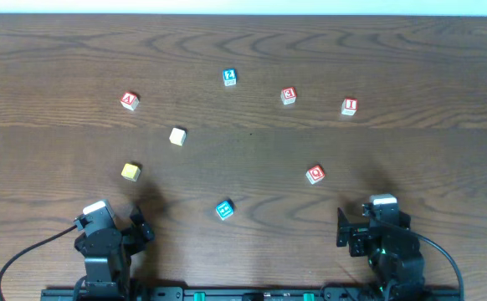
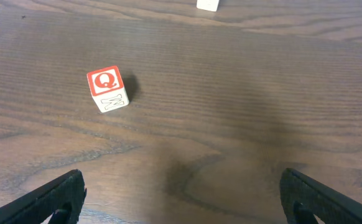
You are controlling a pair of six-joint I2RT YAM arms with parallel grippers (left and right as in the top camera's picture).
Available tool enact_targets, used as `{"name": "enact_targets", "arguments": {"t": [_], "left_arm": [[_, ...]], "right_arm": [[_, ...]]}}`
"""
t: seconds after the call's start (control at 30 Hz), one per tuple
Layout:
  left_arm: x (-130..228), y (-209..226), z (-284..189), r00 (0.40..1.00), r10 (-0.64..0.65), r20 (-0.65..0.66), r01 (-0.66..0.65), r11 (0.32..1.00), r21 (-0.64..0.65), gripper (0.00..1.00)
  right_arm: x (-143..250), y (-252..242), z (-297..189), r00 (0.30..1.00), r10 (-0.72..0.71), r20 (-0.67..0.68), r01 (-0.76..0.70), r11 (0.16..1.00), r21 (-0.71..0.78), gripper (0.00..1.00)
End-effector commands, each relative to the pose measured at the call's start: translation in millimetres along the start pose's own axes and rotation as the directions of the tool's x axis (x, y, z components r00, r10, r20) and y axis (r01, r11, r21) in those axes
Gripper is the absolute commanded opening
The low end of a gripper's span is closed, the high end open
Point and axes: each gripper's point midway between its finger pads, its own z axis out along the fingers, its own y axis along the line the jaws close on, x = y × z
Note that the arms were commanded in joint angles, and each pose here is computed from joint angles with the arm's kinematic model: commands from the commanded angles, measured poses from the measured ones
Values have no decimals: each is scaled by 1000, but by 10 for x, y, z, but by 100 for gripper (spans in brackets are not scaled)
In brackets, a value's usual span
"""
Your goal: Spell out Ai2
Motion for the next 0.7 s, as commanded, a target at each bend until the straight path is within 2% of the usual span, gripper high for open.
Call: {"name": "enact_targets", "arguments": {"t": [0.0, 0.1, 0.23, 0.33, 0.43, 0.67], "left_arm": [[129, 43, 55, 999, 2, -37, -2, 1000, -16, 96], [129, 43, 55, 999, 2, -37, -2, 1000, -16, 95], [129, 43, 55, 999, 2, -37, -2, 1000, -16, 95], [129, 43, 55, 999, 2, -37, -2, 1000, -16, 95], [130, 43, 55, 999, 1, -37, -2, 1000, -16, 95], [129, 43, 55, 999, 1, -37, -2, 1000, -16, 95]], "right_arm": [[2, -8, 10, 1000, -7, 6, 7, 1000, 3, 99], [-137, 29, 5, 998, 6, 63, -4, 1000, -18, 99], [-550, 122, -59, 973, 30, 228, -14, 997, -74, 99], [-1003, 130, -215, 910, 59, 410, -24, 996, -90, 99], [-1289, 125, -369, 848, 68, 526, -20, 995, -96, 99], [-1297, 124, -370, 845, 79, 529, -30, 994, -101, 99]]}}
